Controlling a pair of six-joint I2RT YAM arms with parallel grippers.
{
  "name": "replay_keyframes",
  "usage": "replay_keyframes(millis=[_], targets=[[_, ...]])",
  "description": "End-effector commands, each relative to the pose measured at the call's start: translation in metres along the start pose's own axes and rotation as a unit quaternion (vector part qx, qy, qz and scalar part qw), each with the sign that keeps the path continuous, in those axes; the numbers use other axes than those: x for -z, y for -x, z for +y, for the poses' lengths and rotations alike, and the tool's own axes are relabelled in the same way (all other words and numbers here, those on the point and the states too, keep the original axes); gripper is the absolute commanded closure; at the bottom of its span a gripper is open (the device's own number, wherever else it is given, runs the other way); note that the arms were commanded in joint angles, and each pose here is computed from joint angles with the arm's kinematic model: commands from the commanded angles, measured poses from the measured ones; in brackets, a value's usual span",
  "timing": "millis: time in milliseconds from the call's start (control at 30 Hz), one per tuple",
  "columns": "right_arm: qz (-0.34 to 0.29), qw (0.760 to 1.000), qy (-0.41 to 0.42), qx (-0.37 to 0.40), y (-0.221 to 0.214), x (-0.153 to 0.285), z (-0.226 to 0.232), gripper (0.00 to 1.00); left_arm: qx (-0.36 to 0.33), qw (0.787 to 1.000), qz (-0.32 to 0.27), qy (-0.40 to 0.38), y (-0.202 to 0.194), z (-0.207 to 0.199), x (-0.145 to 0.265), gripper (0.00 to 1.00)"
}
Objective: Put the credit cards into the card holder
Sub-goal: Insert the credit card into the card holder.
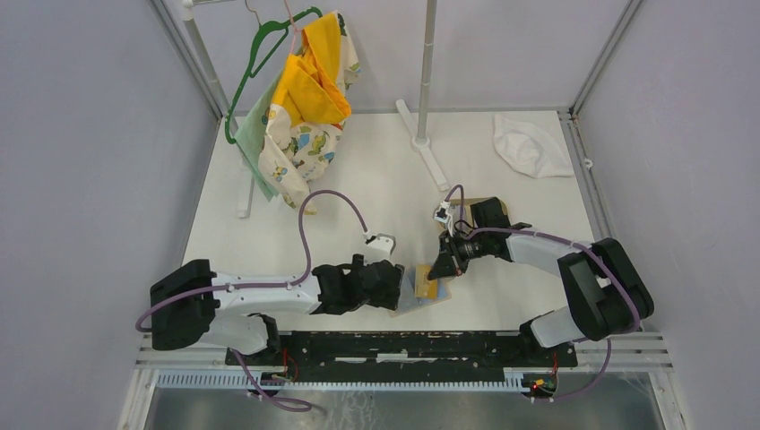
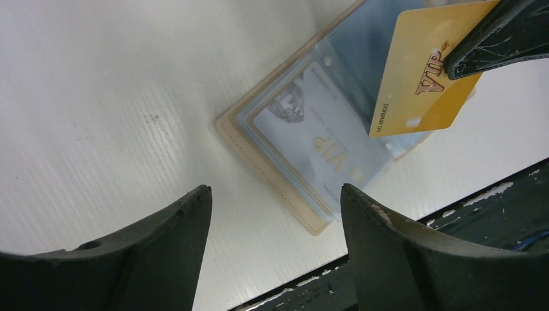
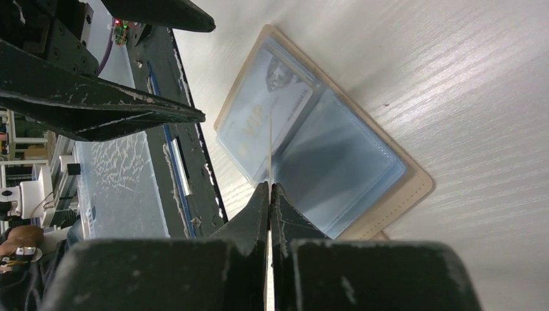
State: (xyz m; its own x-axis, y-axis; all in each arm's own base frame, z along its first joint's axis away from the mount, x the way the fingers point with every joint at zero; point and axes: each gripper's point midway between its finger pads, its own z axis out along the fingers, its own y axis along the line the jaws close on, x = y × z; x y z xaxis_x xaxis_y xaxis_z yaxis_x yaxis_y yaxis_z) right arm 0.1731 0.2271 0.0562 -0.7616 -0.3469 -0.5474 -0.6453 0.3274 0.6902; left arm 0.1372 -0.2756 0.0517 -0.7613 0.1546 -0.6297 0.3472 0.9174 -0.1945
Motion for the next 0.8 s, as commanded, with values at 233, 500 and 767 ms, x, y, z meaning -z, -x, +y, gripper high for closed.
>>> replay_keyframes(millis=[233, 500, 767], targets=[[-0.017, 0.999, -0.006, 0.027, 0.017, 0.001, -0.002, 1.0, 0.003, 0.999, 0.005, 0.044, -0.007, 0.005, -0.02, 0.2], [-0.015, 0.999, -0.006, 0.031, 0.018, 0.003, -0.001, 1.0, -0.01, 0.997, 0.012, 0.07, -0.013, 0.015, -0.024, 0.35], [-0.006, 1.0, -0.008, 0.011, 0.01, -0.001, -0.006, 1.0, -0.014, 0.997, 0.012, 0.074, -0.012, 0.017, -0.023, 0.38]])
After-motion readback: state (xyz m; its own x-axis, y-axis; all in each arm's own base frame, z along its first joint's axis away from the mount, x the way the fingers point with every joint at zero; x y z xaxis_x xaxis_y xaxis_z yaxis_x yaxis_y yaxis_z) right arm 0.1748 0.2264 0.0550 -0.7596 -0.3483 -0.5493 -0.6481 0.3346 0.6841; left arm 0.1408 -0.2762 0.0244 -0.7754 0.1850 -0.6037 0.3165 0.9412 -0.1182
